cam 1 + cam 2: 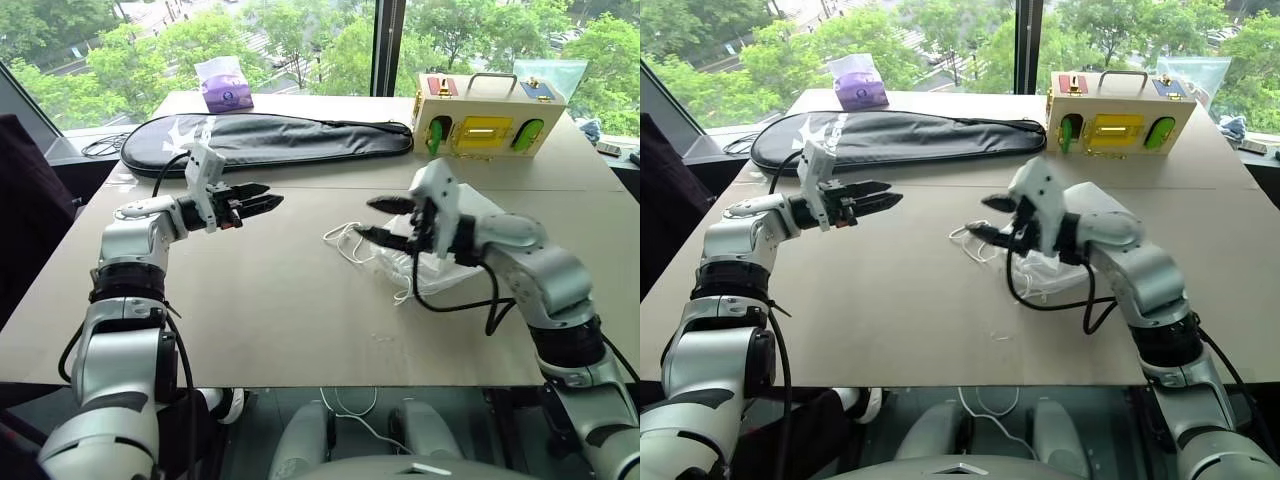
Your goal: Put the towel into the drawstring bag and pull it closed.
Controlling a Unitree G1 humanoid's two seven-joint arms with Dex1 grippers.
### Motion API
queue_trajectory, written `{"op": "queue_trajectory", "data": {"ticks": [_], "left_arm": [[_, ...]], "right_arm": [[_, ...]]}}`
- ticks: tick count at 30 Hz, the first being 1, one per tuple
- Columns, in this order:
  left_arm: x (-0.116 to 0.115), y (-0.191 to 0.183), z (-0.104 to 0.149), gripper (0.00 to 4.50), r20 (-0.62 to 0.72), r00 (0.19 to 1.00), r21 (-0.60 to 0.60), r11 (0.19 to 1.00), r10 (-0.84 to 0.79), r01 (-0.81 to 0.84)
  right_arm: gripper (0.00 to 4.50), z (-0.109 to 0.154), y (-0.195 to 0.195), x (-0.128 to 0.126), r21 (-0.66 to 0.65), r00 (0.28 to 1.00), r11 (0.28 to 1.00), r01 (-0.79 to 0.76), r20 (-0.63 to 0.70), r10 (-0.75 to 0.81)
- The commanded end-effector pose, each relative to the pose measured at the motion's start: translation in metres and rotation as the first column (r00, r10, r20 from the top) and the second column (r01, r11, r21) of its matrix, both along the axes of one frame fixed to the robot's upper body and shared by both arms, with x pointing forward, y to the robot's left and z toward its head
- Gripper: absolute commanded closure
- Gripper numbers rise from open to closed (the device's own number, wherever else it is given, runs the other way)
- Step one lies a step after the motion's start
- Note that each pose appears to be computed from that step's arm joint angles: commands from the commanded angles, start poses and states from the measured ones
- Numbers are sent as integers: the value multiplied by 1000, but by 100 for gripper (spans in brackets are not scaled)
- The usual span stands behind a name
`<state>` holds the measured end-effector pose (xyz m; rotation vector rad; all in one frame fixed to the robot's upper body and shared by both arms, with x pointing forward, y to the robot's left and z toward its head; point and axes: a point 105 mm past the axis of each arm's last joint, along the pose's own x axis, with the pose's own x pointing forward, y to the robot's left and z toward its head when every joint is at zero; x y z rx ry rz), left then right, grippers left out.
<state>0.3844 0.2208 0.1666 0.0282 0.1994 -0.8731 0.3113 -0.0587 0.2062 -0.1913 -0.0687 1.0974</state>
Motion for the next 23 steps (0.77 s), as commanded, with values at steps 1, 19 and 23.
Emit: {"op": "queue_trajectory", "data": {"ticks": [1, 19, 23], "left_arm": [[-16, -7, 13, 180, 97, 993, 50, 997, -66, 62], [-95, -31, -58, 180, 52, 996, 131, 989, -71, 63], [-102, -32, -64, 180, 43, 997, 117, 992, -58, 52]], "right_arm": [[182, 4, -59, -2, 58, 986, 986, 153, 51, -156], [182, -95, -191, -79, -23, 907, 913, 407, -111, -407], [182, -95, -189, -77, -38, 926, 932, 360, -104, -362]]}}
